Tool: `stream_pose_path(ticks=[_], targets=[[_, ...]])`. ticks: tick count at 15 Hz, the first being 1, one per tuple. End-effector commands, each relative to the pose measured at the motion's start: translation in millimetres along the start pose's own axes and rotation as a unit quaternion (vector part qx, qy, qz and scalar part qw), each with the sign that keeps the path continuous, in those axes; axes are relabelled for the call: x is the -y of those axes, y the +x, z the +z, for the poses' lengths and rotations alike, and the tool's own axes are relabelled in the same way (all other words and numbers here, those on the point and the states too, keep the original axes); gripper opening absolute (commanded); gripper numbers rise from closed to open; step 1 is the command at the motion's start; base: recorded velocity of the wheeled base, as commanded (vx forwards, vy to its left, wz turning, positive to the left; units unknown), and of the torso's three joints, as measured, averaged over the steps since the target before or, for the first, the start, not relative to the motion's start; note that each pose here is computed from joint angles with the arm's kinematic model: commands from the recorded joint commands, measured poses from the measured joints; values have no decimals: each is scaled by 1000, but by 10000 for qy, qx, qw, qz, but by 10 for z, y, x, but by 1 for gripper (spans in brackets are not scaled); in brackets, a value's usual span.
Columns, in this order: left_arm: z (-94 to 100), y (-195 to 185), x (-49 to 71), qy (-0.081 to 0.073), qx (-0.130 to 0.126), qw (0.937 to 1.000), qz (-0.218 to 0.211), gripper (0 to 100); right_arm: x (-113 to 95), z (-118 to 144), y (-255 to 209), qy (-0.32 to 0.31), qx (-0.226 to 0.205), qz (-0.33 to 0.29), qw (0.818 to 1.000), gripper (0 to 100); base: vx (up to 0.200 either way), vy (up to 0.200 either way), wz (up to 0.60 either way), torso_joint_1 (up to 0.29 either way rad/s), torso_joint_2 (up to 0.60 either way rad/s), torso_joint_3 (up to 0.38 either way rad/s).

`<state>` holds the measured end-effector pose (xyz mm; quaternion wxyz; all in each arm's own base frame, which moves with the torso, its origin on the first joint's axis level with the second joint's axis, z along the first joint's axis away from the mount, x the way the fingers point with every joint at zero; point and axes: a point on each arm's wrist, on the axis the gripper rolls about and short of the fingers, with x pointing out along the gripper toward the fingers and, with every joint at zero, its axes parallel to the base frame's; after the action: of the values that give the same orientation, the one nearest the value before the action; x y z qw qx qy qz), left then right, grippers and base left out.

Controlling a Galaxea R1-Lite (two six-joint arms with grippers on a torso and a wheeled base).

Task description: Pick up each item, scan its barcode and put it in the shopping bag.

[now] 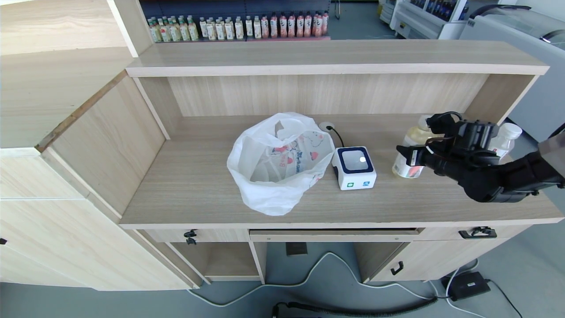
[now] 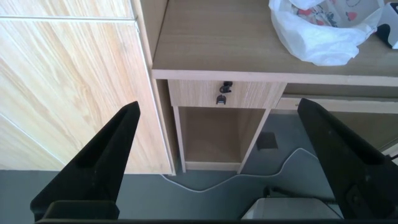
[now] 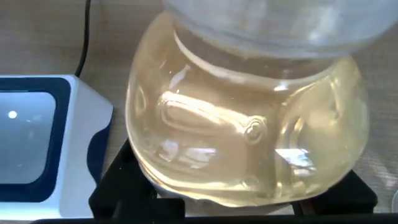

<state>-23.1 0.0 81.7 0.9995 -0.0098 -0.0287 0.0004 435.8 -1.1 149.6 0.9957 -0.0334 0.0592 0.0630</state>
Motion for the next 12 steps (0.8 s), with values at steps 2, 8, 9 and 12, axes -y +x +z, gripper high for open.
stream_pose_path(ticks=[2,8,9,12], targets=[[0,0,0,-2,4,10000,1,100,-89,812,-686,497,176,1111,9924,0,0,0,0,0,0,0],[0,0,0,-2,4,10000,1,100,-257,1472,-1774,1633,-86,3984,9025,0,0,0,0,0,0,0],[0,0,0,-2,4,10000,1,100,-295,1531,-1926,1650,-99,4345,8854,0,0,0,0,0,0,0],[0,0,0,-2,4,10000,1,100,-443,1568,-2297,1551,-233,5275,8350,0,0,0,0,0,0,0]])
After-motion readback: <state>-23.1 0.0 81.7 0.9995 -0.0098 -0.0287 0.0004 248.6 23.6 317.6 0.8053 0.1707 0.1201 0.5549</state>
